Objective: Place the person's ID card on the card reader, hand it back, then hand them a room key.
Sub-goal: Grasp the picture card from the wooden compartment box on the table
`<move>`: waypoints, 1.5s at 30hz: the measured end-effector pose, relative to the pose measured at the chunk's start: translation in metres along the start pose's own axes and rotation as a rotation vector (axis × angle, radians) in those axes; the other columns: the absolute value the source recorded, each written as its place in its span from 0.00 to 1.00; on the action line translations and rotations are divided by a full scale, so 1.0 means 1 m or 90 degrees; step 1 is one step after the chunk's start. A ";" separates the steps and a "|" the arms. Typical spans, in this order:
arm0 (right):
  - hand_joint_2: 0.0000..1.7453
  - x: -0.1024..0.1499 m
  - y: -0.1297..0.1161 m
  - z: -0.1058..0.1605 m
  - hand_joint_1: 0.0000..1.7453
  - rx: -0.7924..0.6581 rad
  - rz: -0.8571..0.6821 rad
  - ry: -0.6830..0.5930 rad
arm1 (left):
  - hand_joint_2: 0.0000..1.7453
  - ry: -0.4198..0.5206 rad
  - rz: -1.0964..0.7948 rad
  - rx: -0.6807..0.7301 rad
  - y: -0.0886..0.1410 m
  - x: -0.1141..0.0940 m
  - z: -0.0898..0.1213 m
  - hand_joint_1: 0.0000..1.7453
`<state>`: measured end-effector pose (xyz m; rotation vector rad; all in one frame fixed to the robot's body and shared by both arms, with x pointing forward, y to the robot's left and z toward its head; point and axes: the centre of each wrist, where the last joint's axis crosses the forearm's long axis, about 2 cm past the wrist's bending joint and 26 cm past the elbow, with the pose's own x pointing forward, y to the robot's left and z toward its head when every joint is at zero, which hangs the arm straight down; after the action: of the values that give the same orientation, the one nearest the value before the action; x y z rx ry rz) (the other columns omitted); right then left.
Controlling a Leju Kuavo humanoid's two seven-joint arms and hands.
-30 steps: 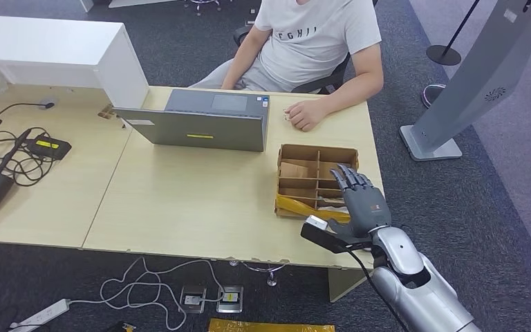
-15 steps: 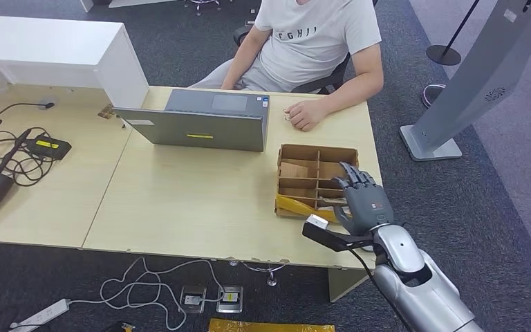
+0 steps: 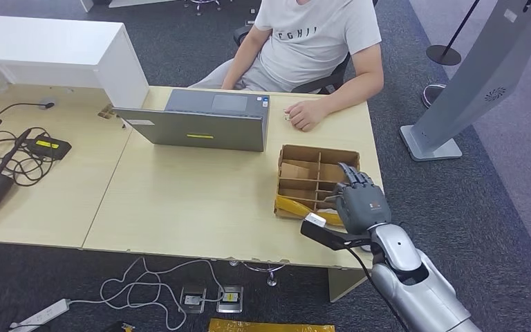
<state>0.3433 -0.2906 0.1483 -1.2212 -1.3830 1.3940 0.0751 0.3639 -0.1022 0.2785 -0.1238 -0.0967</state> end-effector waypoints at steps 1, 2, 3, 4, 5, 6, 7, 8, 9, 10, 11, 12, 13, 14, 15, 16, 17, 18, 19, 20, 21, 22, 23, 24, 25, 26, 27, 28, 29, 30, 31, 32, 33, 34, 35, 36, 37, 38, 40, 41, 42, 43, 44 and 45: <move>1.00 0.000 0.000 0.000 1.00 0.002 -0.001 0.000 | 0.00 0.000 0.000 0.000 0.000 0.000 0.000 0.00; 1.00 0.001 0.001 0.000 1.00 0.003 -0.002 0.001 | 0.00 0.000 0.000 0.000 0.000 0.000 0.000 0.00; 1.00 0.001 0.001 0.001 1.00 0.005 -0.003 0.001 | 0.00 0.000 0.000 0.000 0.000 0.000 0.000 0.00; 1.00 0.002 0.001 0.001 1.00 0.006 -0.005 0.001 | 0.00 0.000 0.000 0.001 0.000 0.000 0.000 0.00; 1.00 0.004 0.002 0.002 1.00 0.008 -0.007 0.001 | 0.00 0.000 0.000 0.001 0.000 0.000 0.000 0.00; 1.00 0.005 0.002 0.002 1.00 0.010 -0.009 0.001 | 0.00 0.000 0.000 0.001 0.000 0.000 0.000 0.00; 1.00 0.006 0.003 0.002 1.00 0.012 -0.012 0.000 | 0.00 0.000 0.000 0.001 0.000 0.000 0.000 0.00; 1.00 0.008 0.003 0.002 1.00 0.014 -0.014 0.000 | 0.00 0.000 0.000 0.001 0.000 0.000 0.000 0.00; 1.00 0.009 0.004 0.003 1.00 0.016 -0.018 -0.001 | 0.00 0.000 -0.001 0.001 0.000 0.000 0.000 0.00; 1.00 0.010 0.004 0.003 1.00 0.018 -0.021 -0.001 | 0.00 0.000 -0.001 0.001 0.000 0.000 0.000 0.00; 1.00 0.011 0.004 0.003 1.00 0.019 -0.024 -0.002 | 0.00 0.000 -0.001 0.002 0.000 0.000 0.000 0.00; 1.00 0.012 0.005 0.004 1.00 0.021 -0.028 -0.002 | 0.00 0.000 -0.001 0.002 0.000 0.000 0.000 0.00; 1.00 0.013 0.005 0.004 1.00 0.021 -0.032 -0.003 | 0.00 0.000 -0.002 0.002 0.000 0.000 0.000 0.00; 1.00 0.013 0.005 0.005 1.00 0.022 -0.036 -0.003 | 0.00 0.000 -0.002 0.002 0.000 0.000 0.000 0.00; 1.00 0.013 0.005 0.005 1.00 0.022 -0.040 -0.004 | 0.00 0.000 -0.002 0.002 0.000 0.000 0.000 0.00; 1.00 0.013 0.006 0.005 1.00 0.022 -0.044 -0.005 | 0.00 0.000 -0.003 0.002 0.000 0.000 0.000 0.00; 1.00 0.014 0.006 0.006 1.00 0.021 -0.047 -0.006 | 0.00 -0.001 -0.003 0.003 0.000 0.000 0.000 0.00; 1.00 0.014 0.006 0.006 1.00 0.020 -0.049 -0.007 | 0.00 -0.001 -0.003 0.003 0.000 0.000 0.000 0.00; 1.00 0.014 0.006 0.006 1.00 0.020 -0.050 -0.008 | 0.00 -0.001 -0.003 0.003 0.000 0.000 0.000 0.00; 1.00 0.014 0.006 0.006 1.00 0.019 -0.052 -0.009 | 0.00 0.000 -0.004 0.003 0.000 0.000 0.000 0.00; 1.00 0.014 0.007 0.007 1.00 0.018 -0.053 -0.010 | 0.00 0.000 -0.004 0.003 0.000 0.000 0.000 0.00; 1.00 0.014 0.007 0.007 1.00 0.017 -0.055 -0.011 | 0.00 0.000 -0.004 0.003 0.000 0.000 0.000 0.00; 1.00 0.014 0.008 0.007 1.00 0.016 -0.058 -0.013 | 0.00 0.000 -0.004 0.003 0.000 0.000 0.000 0.00; 1.00 0.015 0.008 0.008 1.00 0.015 -0.060 -0.014 | 0.00 -0.001 -0.004 0.003 0.000 0.000 0.000 0.00; 1.00 0.015 0.009 0.009 1.00 0.014 -0.062 -0.015 | 0.00 -0.001 -0.004 0.003 0.000 0.000 0.000 0.00; 1.00 0.016 0.009 0.009 1.00 0.014 -0.065 -0.016 | 0.00 -0.001 -0.004 0.003 0.000 0.000 0.000 0.00; 1.00 0.017 0.010 0.009 1.00 0.014 -0.068 -0.017 | 0.00 -0.001 -0.004 0.003 0.000 0.000 0.000 0.00; 1.00 0.018 0.010 0.010 1.00 0.014 -0.070 -0.018 | 0.00 -0.001 -0.004 0.003 0.000 0.000 0.000 0.00; 1.00 0.019 0.011 0.010 1.00 0.014 -0.071 -0.019 | 0.00 -0.001 -0.004 0.004 0.000 0.000 0.000 0.00; 1.00 0.020 0.011 0.011 1.00 0.015 -0.072 -0.020 | 0.00 -0.001 -0.004 0.004 0.000 0.000 0.000 0.00; 1.00 0.021 0.012 0.011 1.00 0.015 -0.073 -0.021 | 0.00 -0.001 -0.004 0.004 0.000 0.000 0.000 0.00; 1.00 0.021 0.012 0.011 1.00 0.015 -0.073 -0.021 | 0.00 -0.001 -0.004 0.004 0.000 0.000 0.000 0.00; 1.00 0.022 0.012 0.011 1.00 0.015 -0.074 -0.021 | 0.00 -0.001 -0.004 0.005 0.000 0.000 0.000 0.00; 1.00 0.022 0.012 0.011 1.00 0.013 -0.075 -0.021 | 0.00 -0.001 -0.005 0.005 0.000 0.000 0.000 0.00; 1.00 0.023 0.012 0.011 1.00 0.010 -0.075 -0.020 | 0.00 -0.001 -0.005 0.005 0.000 0.000 0.000 0.00; 1.00 0.024 0.012 0.011 1.00 0.007 -0.074 -0.018 | 0.00 -0.001 -0.005 0.005 0.000 0.000 0.000 0.00; 1.00 0.024 0.011 0.011 1.00 0.003 -0.071 -0.017 | 0.00 -0.001 -0.005 0.004 0.000 0.000 0.000 0.00; 1.00 0.024 0.011 0.011 1.00 0.000 -0.069 -0.015 | 0.00 -0.001 -0.005 0.004 0.000 0.000 0.000 0.00; 1.00 0.024 0.010 0.010 1.00 -0.008 -0.063 -0.014 | 0.00 -0.001 -0.005 0.004 0.000 0.000 0.000 0.00; 1.00 0.023 0.009 0.009 1.00 -0.016 -0.059 -0.014 | 0.00 -0.001 -0.005 0.004 0.000 0.000 0.000 0.00; 1.00 0.022 0.006 0.008 1.00 -0.027 -0.053 -0.014 | 0.00 -0.001 -0.006 0.004 0.000 0.000 0.000 0.00; 1.00 0.020 0.003 0.007 1.00 -0.040 -0.047 -0.015 | 0.00 -0.001 -0.006 0.004 0.000 0.000 0.000 0.00; 1.00 0.018 -0.002 0.005 1.00 -0.053 -0.042 -0.015 | 0.00 -0.001 -0.007 0.004 0.000 0.000 0.000 0.00; 1.00 0.015 -0.006 0.004 1.00 -0.064 -0.038 -0.016 | 0.00 -0.001 -0.007 0.004 0.000 0.000 0.000 0.00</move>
<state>0.3361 -0.2762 0.1528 -1.2208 -1.5103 1.3162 0.0750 0.3639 -0.1022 0.2860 -0.1237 -0.1077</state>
